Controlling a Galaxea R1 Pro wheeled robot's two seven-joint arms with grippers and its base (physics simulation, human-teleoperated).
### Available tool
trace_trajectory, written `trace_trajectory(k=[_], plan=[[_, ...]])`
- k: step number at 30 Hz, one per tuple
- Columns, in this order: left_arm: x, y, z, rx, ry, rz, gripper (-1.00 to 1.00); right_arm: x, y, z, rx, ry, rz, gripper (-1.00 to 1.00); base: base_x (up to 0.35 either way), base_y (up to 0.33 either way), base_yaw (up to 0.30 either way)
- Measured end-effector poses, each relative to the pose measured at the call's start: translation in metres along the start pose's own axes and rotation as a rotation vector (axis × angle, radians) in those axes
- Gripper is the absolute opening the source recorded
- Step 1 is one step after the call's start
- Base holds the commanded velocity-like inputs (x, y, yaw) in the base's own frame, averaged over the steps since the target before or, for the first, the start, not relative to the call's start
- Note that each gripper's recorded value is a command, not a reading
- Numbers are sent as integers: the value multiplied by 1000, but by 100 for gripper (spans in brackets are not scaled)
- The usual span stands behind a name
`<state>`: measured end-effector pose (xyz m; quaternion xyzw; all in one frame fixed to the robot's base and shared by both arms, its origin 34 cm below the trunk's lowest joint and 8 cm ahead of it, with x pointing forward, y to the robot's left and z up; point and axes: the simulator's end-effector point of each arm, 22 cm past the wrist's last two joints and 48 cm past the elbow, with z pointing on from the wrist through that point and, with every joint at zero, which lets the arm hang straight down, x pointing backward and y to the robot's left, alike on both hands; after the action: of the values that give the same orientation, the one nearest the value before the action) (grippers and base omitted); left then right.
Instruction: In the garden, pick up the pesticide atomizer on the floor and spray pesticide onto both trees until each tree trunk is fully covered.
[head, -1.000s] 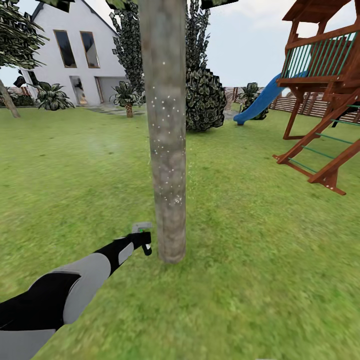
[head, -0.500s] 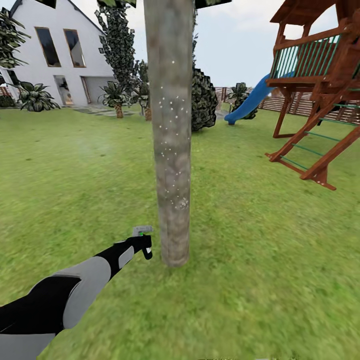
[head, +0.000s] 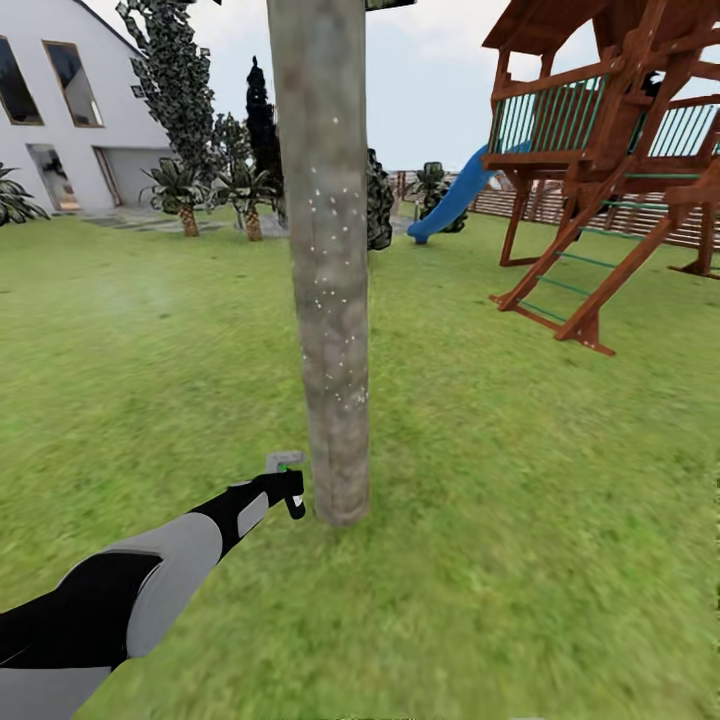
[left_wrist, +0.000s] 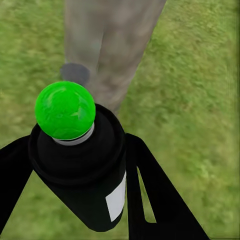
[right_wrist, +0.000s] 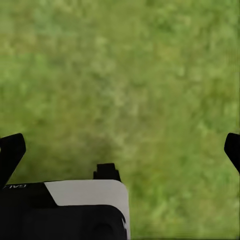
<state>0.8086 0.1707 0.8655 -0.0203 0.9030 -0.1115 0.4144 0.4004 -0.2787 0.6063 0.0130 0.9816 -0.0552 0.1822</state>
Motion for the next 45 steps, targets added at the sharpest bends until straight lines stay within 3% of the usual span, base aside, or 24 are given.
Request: trace_trajectory(k=[9,16,26,45], plan=[[1,0,1,0,2,-1,-100,2,0,0,0,3,-1,100,97,349,-25],[1,0,1,0,2,-1,-100,1,0,0,0,3,-1,100,15,349,-244],[2,0,1,0,3,-1,-100,2,0,0,0,3,-1,100,-113,350,-123],[2,-1,1,1,3,-1,-100,1,0,0,0,3,0,100,25,350,-270]])
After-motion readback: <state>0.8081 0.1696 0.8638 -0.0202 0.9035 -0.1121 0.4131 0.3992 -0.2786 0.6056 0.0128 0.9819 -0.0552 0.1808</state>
